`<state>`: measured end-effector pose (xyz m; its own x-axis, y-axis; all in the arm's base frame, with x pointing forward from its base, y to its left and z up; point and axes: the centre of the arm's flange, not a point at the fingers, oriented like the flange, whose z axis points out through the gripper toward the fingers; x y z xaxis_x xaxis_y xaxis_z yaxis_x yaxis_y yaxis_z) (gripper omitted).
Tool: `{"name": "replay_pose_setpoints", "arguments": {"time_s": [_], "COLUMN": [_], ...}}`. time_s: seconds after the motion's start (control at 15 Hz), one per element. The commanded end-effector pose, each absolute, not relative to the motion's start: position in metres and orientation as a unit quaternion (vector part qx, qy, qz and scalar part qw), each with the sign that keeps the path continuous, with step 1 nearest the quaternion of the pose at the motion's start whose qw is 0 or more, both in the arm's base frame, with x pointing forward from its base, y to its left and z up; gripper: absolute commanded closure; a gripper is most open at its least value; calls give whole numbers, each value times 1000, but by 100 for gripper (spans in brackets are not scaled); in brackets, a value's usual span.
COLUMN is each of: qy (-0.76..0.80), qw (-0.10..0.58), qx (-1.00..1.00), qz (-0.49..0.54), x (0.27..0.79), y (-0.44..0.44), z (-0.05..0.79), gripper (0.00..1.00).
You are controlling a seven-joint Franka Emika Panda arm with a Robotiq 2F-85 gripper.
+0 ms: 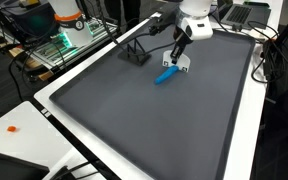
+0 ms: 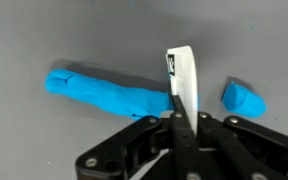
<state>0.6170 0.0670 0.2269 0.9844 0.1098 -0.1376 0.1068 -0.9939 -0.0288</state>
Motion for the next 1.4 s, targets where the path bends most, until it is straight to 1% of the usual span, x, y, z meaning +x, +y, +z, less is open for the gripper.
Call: {"name": "replay_pose_setpoints", "arguments": {"time_s": [0.0, 0.13, 0.4, 0.93, 1.33], "qy": [-27, -20, -23, -30, -30], "qw": [47, 50, 31, 29, 14], "qx": [-994, -994, -995, -995, -997], "qz": [94, 93, 89, 89, 63], "x": [612, 612, 613, 613, 618], "y": [75, 77, 74, 76, 60], "z": [209, 212, 221, 252, 280], "gripper": [99, 99, 99, 99, 99]}}
